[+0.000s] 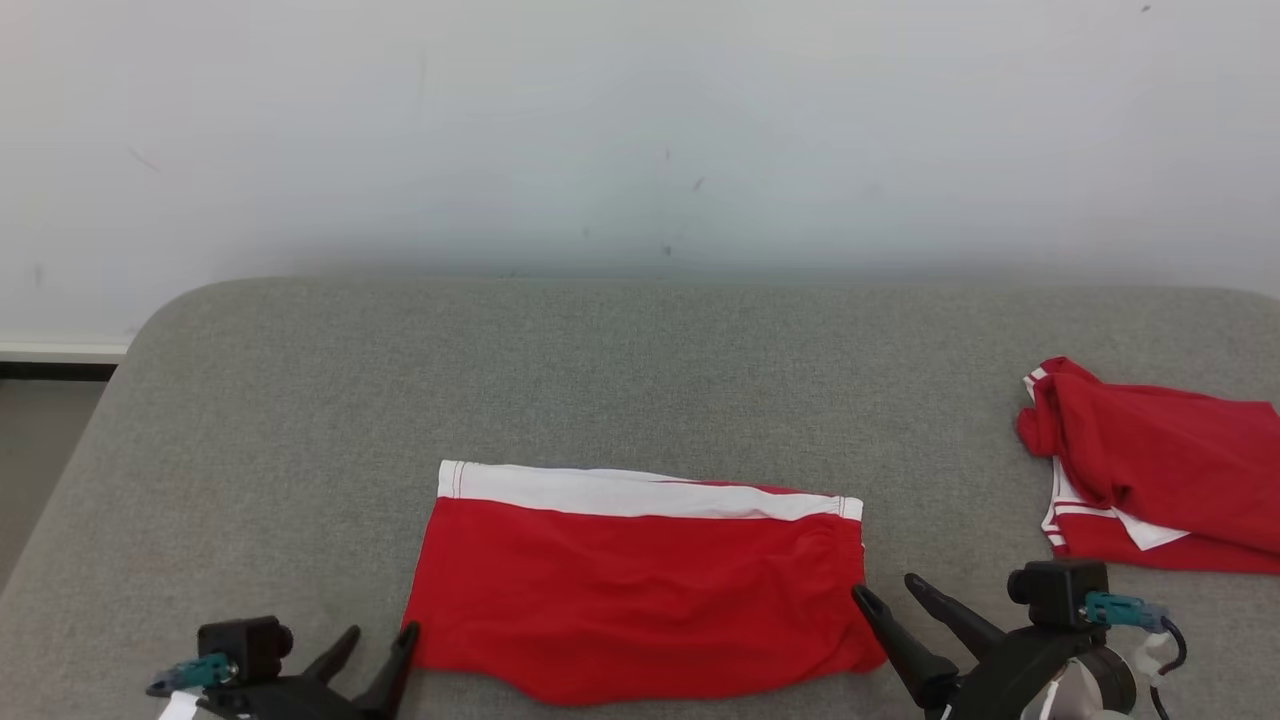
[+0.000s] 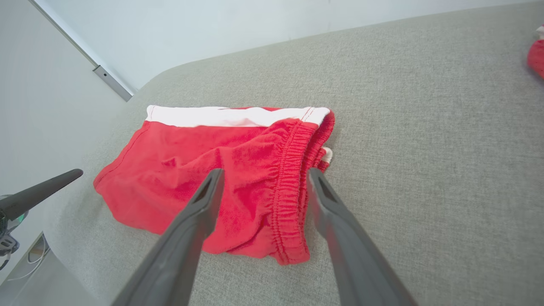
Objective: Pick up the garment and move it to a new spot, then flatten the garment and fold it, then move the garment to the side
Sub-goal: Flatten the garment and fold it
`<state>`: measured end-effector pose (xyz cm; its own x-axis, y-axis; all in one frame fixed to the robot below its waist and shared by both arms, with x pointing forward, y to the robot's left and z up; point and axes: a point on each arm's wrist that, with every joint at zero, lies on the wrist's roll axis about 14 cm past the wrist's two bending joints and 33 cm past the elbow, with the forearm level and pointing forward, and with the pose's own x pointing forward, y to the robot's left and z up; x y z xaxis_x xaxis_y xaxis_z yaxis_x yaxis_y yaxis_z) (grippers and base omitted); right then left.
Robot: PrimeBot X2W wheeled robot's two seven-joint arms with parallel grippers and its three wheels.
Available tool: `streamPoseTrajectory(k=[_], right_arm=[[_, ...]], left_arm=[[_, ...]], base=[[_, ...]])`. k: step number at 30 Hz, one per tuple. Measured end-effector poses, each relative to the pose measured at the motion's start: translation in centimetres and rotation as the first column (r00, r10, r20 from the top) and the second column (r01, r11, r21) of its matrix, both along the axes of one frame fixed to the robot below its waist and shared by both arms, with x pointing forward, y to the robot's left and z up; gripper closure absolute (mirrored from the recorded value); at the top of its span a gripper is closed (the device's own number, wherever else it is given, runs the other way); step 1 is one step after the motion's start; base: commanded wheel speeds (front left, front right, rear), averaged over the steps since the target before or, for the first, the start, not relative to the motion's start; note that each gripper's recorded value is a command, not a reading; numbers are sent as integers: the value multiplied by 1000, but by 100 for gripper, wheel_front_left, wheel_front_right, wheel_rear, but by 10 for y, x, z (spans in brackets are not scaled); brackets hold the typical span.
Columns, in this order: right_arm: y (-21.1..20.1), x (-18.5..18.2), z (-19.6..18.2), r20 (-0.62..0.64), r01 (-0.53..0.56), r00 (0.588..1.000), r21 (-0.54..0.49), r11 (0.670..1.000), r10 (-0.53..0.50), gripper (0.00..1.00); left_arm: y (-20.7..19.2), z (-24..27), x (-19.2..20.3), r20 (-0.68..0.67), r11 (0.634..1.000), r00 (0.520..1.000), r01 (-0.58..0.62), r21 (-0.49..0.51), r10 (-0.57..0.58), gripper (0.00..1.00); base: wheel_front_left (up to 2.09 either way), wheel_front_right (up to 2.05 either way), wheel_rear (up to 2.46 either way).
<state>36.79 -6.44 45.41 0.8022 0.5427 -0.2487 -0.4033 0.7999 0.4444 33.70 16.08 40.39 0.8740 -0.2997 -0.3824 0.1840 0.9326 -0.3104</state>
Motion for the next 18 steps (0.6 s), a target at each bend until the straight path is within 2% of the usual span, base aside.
streamPoseTrajectory(k=[4,9,18], right_arm=[[-5,-2,7,28,32,999,12,999,-32,0],[-7,-3,9,52,47,998,-24,999,-46,0],[-10,2,12,84,93,993,-48,995,-89,0]], left_arm=[[16,13,8,42,996,996,-83,24,82,0],[34,22,9,86,985,986,-151,80,144,0],[43,47,11,189,979,967,-186,82,168,0]], base=[[0,0,0],[0,0,0],[0,0,0]])
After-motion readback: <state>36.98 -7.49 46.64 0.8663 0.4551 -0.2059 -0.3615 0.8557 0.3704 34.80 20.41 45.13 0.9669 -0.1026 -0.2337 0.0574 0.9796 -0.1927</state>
